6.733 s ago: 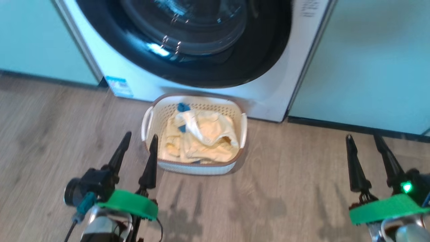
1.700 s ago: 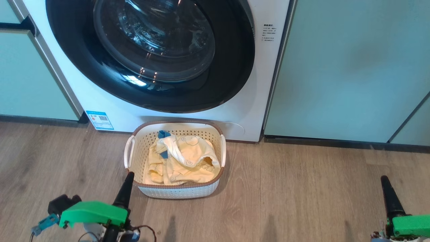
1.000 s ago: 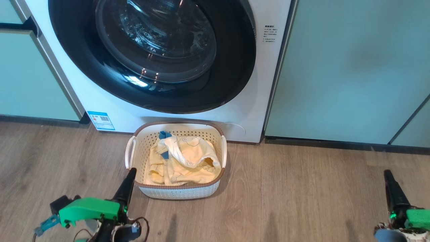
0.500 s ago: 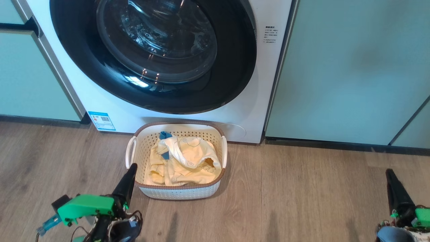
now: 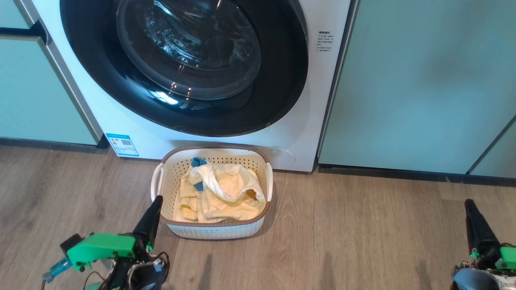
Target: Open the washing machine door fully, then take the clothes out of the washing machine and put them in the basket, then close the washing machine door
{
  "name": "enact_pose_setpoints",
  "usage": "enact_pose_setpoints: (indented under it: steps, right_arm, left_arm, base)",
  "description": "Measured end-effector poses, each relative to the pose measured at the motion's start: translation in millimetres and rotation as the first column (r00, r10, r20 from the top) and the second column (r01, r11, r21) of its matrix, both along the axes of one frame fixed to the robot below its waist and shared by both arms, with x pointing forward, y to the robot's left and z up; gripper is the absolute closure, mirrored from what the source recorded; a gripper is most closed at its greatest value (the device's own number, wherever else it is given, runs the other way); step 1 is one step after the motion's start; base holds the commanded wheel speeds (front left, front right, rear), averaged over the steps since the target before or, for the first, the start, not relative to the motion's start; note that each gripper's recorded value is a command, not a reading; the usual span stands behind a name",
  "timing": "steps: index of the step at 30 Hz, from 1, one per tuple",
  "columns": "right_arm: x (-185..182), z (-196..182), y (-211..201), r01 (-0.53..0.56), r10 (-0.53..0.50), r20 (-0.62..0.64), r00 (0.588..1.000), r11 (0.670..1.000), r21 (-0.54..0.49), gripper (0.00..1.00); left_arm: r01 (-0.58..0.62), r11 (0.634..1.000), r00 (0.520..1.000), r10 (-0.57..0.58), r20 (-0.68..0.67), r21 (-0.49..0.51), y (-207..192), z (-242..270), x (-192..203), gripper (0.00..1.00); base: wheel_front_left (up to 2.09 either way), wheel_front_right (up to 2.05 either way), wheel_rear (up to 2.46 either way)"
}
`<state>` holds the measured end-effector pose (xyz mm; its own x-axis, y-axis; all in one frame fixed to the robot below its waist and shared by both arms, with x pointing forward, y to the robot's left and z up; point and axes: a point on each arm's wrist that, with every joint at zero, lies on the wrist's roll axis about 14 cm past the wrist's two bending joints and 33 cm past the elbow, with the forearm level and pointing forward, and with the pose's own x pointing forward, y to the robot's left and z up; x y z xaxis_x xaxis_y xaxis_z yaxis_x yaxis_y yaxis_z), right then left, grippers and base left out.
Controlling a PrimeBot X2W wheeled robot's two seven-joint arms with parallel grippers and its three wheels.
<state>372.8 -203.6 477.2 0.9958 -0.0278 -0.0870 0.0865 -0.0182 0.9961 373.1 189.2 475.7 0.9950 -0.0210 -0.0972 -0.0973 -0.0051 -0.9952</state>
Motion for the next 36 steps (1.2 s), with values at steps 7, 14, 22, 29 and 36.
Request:
enact_pose_setpoints:
  steps: [7, 14, 22, 29, 36]
  right_arm:
    - [0.0, 0.0, -0.3, 0.001, -0.001, 0.000, 1.000, 1.000, 0.000, 1.00]
    - [0.0, 0.1, 0.0, -0.004, 0.004, 0.000, 1.000, 1.000, 0.001, 1.00]
    - [-0.1, 0.1, -0.9, -0.002, 0.002, 0.000, 1.000, 1.000, 0.001, 1.00]
    - [-0.1, 0.1, -1.2, -0.001, 0.001, 0.000, 1.000, 1.000, -0.001, 1.00]
    - [-0.2, 0.1, -1.8, 0.001, -0.001, 0.000, 1.000, 1.000, -0.001, 1.00]
  left_arm:
    - [-0.001, 1.000, 1.000, 0.001, 0.000, 0.000, 0.3, 0.0, 0.0, 1.00]
    - [-0.001, 1.000, 1.000, 0.001, 0.000, 0.000, 0.3, 0.0, 0.0, 1.00]
    - [-0.001, 1.000, 1.000, 0.001, 0.000, 0.000, 0.4, 0.0, 0.0, 1.00]
    - [-0.001, 1.000, 1.000, 0.001, 0.000, 0.000, 0.4, 0.0, 0.0, 1.00]
    - [-0.001, 1.000, 1.000, 0.001, 0.000, 0.000, 0.4, 0.0, 0.0, 1.00]
  base:
    - [0.00, 0.00, 0.00]
    - [0.00, 0.00, 0.00]
    - [0.00, 0.00, 0.00]
    - [0.00, 0.00, 0.00]
    - [0.00, 0.00, 0.00]
